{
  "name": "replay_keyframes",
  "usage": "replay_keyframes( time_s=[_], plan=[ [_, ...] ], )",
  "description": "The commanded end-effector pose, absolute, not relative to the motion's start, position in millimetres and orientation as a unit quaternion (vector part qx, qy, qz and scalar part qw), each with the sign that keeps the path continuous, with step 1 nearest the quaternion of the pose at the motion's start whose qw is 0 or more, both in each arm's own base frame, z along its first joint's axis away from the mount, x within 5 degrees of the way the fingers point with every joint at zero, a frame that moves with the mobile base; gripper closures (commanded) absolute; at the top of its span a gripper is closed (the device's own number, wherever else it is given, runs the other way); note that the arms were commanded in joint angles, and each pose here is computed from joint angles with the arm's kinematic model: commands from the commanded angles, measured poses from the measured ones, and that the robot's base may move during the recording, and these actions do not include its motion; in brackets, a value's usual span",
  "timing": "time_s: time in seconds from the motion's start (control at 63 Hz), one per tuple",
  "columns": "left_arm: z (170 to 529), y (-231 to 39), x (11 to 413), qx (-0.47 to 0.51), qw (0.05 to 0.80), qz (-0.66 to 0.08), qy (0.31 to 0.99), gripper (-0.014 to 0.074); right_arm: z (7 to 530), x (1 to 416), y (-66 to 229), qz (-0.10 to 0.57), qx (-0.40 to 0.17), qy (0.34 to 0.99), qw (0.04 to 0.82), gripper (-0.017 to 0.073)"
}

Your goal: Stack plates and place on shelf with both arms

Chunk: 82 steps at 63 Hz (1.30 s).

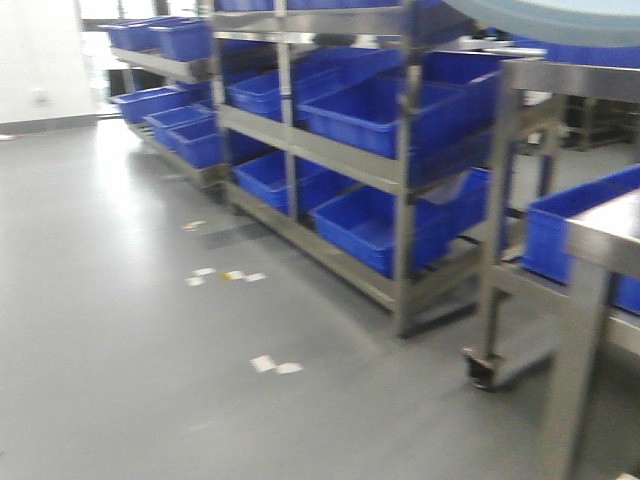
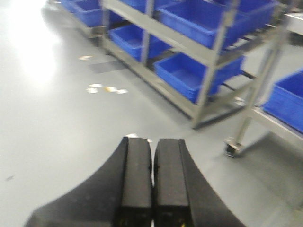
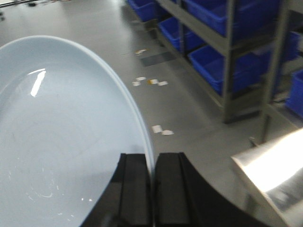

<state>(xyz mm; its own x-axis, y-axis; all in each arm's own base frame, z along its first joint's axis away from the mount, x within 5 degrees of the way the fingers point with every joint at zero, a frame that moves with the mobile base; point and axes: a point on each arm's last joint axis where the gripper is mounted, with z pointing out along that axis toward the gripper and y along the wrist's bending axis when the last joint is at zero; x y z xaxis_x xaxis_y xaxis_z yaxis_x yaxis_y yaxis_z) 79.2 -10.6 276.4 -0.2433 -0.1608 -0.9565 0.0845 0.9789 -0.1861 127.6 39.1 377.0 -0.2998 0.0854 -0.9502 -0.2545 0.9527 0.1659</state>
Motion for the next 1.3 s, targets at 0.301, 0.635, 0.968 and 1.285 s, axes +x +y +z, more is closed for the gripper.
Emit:
replay_keyframes(
  time_s=[0.301,0.635,0.968,1.285],
  plan=[
    [294.4,-10.2,80.6,-0.030,0.658,-0.108,0.745,0.0502,395.9,126.9,37.6,0.152,-0.046,0.752,0.640,0.0511],
    [294.4,-10.2,80.6,-0.030,0.658,-0.108,0.745,0.0502,395.8,126.9,37.6,0.152,-0.046,0.752,0.640,0.0511],
    [294.4,-10.2,80.6,-0.030,0.658,-0.108,0.745,0.0502,395.8,126.9,37.6,0.152,-0.046,0.752,0.640,0.0511],
    [294.4,-10.2,80.6,-0.030,0.658,-0.108,0.745,0.0502,395.8,126.9,37.6,0.152,-0.046,0.752,0.640,0.0511]
  ],
)
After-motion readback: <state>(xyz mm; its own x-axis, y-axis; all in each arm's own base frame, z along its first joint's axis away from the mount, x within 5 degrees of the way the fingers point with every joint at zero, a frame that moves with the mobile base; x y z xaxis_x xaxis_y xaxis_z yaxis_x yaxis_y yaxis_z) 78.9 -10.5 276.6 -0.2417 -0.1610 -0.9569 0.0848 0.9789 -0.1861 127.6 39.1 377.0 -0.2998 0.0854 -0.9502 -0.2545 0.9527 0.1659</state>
